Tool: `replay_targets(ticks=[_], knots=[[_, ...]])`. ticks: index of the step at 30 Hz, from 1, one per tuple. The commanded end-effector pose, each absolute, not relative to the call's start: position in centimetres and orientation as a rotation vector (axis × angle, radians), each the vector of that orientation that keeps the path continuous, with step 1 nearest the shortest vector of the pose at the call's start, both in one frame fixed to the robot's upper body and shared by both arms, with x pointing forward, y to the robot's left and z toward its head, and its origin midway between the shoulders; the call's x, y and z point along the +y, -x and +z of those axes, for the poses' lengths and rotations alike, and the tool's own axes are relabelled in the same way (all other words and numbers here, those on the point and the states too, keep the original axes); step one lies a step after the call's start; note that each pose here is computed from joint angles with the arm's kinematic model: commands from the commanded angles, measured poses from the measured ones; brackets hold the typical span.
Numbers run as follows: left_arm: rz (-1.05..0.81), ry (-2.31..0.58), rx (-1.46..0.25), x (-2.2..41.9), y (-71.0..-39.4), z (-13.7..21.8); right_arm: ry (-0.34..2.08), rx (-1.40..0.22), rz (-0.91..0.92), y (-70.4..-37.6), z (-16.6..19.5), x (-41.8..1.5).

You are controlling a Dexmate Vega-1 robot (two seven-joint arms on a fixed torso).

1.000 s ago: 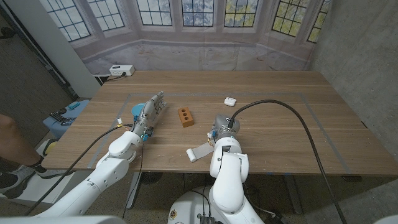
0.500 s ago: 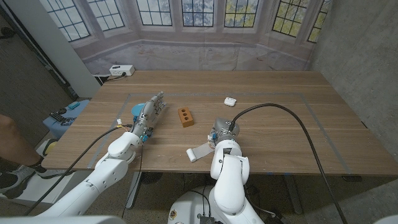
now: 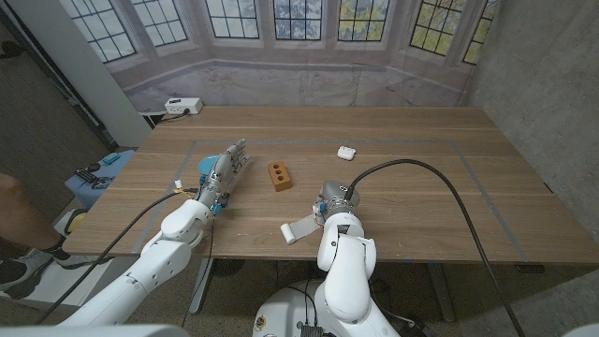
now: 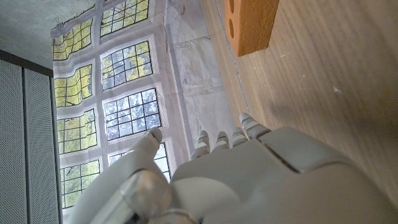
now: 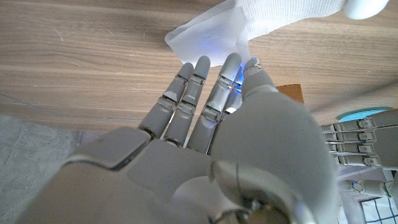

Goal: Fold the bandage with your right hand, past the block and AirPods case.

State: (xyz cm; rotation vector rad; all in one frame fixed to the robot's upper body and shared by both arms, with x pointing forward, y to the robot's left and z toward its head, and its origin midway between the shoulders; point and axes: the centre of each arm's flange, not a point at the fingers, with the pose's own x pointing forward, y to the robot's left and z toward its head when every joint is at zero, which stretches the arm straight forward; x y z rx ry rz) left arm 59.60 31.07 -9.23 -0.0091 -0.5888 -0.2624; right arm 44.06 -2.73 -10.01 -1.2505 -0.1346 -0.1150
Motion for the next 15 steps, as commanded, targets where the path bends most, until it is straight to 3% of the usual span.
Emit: replay_targets(ticks=[1, 15], knots=[[-0.261, 0.008, -0.588, 31.33, -59.31, -9.40, 1.229, -0.134, -0.088, -44.09, -9.97, -2.34], [-0.255, 0.017, -0.590, 31.80, -59.25, -9.68, 1.218, -0.107, -0.038, -44.21, -9.85, -1.92]])
